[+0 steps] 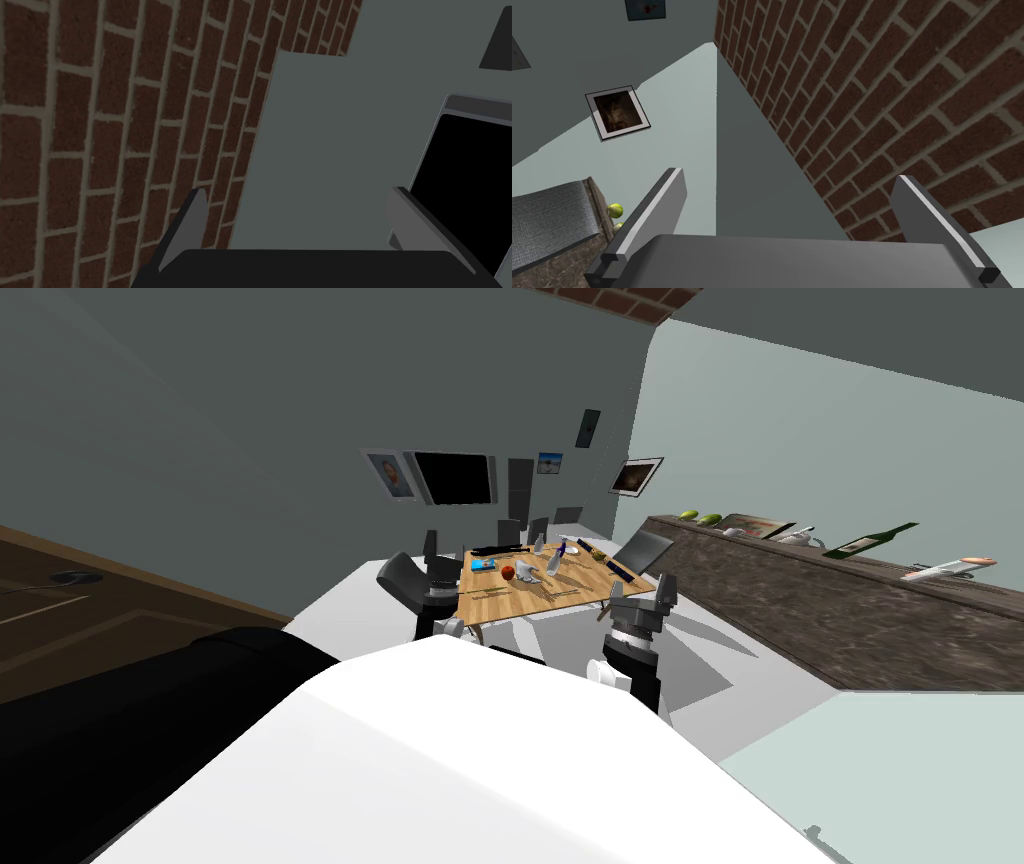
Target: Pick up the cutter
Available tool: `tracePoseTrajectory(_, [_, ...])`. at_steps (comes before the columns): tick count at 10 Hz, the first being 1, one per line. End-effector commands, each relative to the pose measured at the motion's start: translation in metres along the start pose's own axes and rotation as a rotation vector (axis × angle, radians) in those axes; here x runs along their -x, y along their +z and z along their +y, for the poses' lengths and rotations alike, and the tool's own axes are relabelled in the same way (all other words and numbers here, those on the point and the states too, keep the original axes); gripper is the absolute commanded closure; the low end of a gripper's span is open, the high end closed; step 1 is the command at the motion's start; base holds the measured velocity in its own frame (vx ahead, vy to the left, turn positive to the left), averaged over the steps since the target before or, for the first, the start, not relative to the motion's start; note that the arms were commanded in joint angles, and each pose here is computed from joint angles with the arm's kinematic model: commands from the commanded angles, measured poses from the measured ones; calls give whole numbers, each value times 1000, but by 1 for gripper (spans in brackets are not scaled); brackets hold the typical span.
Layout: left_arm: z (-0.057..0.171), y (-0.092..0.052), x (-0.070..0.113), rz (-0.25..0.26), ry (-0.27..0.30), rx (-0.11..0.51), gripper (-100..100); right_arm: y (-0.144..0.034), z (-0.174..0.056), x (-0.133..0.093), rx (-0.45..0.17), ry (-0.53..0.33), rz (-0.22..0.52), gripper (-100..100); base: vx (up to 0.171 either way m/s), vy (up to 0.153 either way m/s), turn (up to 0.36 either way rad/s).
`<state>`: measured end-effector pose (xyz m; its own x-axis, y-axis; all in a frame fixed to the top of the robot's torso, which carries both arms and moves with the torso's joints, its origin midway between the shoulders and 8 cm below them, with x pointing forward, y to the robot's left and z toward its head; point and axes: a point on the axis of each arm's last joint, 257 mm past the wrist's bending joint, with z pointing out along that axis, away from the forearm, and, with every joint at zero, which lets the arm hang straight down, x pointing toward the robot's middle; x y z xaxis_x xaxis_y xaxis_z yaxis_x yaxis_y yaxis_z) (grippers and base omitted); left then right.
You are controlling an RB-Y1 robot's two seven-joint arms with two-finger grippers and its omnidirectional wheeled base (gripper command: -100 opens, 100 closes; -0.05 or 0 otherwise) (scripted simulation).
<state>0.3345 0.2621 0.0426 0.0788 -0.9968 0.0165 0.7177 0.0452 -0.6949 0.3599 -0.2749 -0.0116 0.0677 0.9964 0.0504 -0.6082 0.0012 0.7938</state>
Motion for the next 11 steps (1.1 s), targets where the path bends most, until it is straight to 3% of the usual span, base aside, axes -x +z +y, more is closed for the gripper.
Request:
tracePoseTrajectory(1, [12,-1,2,26,19,30,-100,0,0,0,0,0,0,0,-14,-23,0])
tracePoseTrajectory(6, [67,-5,27,53,89,169,-100,0,0,0,0,0,0,0,-3,-40,-2])
tracePoseTrajectory(7, [67,-5,27,53,89,169,-100,0,0,0,0,0,0,0,2,-33,1])
tracePoseTrajectory(11, [124,-13,75,19,160,319,-100,0,0,0,0,0,0,0,9,-46,-12])
